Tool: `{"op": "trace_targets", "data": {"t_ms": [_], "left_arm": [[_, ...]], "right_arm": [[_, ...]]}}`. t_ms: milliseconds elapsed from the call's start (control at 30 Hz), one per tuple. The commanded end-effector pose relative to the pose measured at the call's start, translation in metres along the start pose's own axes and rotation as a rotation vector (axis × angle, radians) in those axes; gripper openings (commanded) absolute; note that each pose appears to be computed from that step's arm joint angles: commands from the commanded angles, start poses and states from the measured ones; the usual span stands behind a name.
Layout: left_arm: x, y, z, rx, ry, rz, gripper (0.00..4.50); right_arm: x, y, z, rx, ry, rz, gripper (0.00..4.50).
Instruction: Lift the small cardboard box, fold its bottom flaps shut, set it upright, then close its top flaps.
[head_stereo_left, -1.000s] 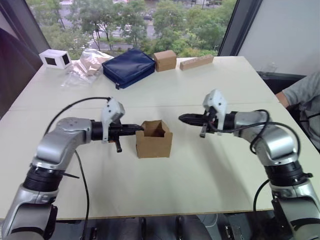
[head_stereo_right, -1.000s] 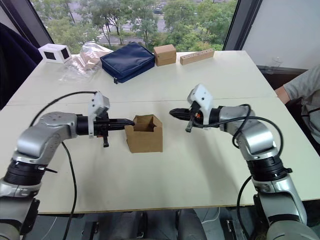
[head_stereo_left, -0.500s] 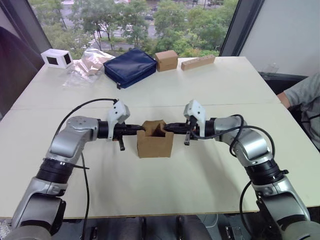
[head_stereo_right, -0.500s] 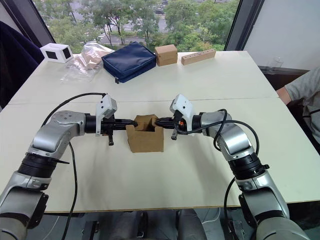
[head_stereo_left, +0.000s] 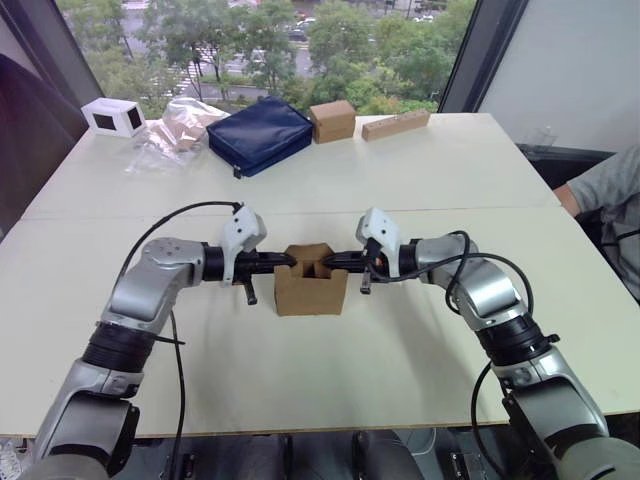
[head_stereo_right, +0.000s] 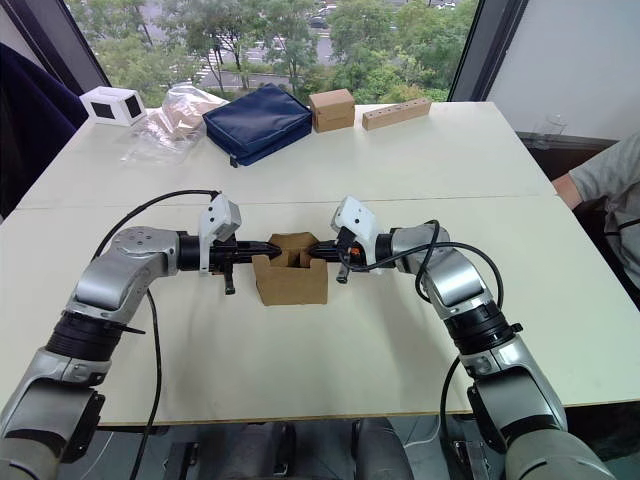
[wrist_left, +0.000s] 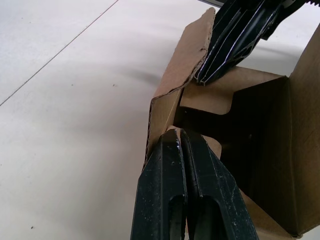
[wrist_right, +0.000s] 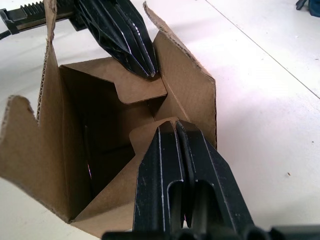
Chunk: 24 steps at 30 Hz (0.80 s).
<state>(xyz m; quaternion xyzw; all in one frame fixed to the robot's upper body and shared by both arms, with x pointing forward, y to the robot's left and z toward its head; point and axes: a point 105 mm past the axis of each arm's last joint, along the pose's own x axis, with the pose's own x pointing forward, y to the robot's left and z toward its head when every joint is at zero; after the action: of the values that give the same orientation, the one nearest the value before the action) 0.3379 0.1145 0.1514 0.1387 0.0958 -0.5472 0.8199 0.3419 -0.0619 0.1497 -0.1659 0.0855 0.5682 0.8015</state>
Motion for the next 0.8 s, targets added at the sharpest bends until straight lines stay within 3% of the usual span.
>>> {"op": "trace_targets", "data": {"t_ms": [33,233,333,433,533,633,800], "left_arm": [[-0.009,0.006,0.018,-0.029,-0.086,0.027,0.06],[-0.041,0.027,0.057,-0.114,-0.244,0.052,0.06],[-0.048,0.042,0.062,-0.118,-0.255,0.085,0.06],[-0.044,0.06,0.046,-0.106,-0.195,0.13,0.06],[-0.024,0.073,0.021,-0.097,-0.102,0.125,0.06],[-0.001,0.071,-0.003,-0.085,-0.013,0.061,0.06],[0.017,0.065,-0.019,-0.091,0.038,-0.003,0.06]], "right_arm": [[-0.008,-0.004,0.02,-0.044,-0.069,-0.025,0.0],[-0.049,-0.014,0.058,-0.078,-0.19,-0.098,0.0],[-0.069,-0.014,0.074,-0.104,-0.218,-0.146,0.0],[-0.081,-0.003,0.082,-0.135,-0.208,-0.152,0.0],[-0.078,0.037,0.08,-0.161,-0.145,-0.065,0.0],[-0.062,0.069,0.063,-0.195,-0.05,-0.004,0.0],[-0.044,0.086,0.057,-0.193,-0.034,0.0,0.0]]}}
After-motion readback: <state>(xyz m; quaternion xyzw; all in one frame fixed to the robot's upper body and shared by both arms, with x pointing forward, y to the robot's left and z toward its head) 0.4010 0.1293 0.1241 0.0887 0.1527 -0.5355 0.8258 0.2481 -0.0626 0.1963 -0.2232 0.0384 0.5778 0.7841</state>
